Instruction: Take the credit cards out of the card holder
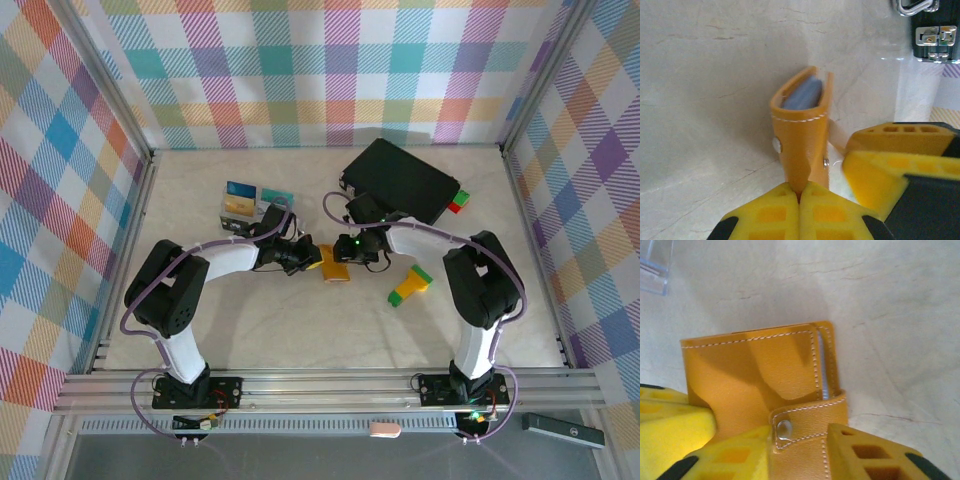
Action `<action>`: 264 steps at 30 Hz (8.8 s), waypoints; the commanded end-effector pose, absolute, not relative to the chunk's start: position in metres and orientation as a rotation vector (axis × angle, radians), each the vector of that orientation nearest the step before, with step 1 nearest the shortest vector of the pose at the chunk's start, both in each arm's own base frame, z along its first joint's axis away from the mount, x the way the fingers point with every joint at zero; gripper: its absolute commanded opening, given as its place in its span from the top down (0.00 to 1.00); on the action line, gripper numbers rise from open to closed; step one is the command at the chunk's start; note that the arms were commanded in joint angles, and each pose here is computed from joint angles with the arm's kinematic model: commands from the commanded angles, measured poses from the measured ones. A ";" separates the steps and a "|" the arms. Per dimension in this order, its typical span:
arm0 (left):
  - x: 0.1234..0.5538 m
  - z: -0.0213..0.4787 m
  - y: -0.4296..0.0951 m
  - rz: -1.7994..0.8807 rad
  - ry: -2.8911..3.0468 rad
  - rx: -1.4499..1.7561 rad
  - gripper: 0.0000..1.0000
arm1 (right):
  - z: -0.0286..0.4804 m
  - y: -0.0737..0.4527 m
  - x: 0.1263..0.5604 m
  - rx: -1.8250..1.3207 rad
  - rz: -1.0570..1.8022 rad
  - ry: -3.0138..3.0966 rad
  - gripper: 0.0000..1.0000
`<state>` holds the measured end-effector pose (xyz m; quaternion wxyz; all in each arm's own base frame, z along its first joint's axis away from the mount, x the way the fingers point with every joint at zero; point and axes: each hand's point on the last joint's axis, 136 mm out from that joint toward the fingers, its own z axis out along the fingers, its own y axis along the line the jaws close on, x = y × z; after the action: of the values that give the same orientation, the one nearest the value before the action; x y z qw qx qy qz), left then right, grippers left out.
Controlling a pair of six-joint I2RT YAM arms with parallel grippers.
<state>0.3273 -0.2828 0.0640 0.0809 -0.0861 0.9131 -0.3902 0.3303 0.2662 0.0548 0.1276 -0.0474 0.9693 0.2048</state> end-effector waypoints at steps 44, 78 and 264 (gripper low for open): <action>0.323 0.116 -0.170 -0.748 2.564 -0.581 0.18 | 0.137 0.324 0.302 -0.394 0.882 2.731 0.97; 0.323 0.038 -0.330 -0.837 2.793 -0.090 0.87 | 0.042 0.218 0.312 -0.088 0.573 2.797 0.94; 0.317 0.056 -0.282 -0.733 2.809 -0.139 0.83 | 0.033 0.272 0.315 -0.007 1.255 2.784 0.94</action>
<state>0.3171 -0.2702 0.0408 0.1195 -0.0703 0.9629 -0.2313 0.3147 0.2682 0.0321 0.0508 -0.0012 0.9161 0.3977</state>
